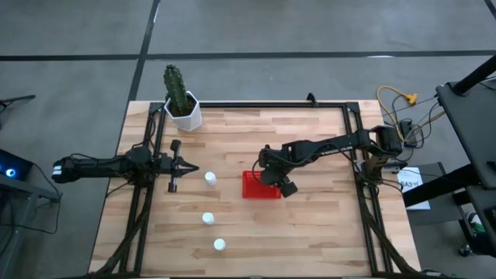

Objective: Pick and place pill bottles into a basket
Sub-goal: Put the white medicine bottle into the red basket

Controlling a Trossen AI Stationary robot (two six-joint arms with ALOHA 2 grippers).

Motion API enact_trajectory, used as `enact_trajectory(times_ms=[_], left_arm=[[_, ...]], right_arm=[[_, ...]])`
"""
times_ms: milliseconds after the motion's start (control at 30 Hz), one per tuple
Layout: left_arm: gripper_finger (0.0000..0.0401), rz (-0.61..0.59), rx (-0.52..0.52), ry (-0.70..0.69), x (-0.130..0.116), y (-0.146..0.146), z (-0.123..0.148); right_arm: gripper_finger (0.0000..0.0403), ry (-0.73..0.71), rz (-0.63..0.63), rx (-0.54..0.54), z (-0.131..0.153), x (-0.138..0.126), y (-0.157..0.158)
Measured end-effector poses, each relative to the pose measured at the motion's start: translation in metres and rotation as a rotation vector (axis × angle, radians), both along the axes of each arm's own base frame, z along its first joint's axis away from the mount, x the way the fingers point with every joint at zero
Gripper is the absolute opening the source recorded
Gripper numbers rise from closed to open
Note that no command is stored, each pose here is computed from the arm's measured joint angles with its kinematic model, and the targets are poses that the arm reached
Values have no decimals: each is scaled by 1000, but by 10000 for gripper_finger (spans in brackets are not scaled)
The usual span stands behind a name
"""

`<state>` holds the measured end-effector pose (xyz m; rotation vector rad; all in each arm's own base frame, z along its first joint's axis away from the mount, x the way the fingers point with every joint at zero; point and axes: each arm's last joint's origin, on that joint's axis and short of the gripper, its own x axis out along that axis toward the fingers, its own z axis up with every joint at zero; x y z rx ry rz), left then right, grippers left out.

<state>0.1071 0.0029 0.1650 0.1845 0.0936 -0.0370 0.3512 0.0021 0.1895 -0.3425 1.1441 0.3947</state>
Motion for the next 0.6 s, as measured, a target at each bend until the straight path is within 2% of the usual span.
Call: enact_trajectory(times_ms=[233,500,600], left_arm=[[0,0,0,0,0,0,0],[0,0,0,0,0,0,0],[0,0,0,0,0,0,0]], right_arm=[[192,0,-1,-1,0,0,0],[181,10,-1,-5,0,-1,0],[176,26,-22,-80,-1,-3,-2]])
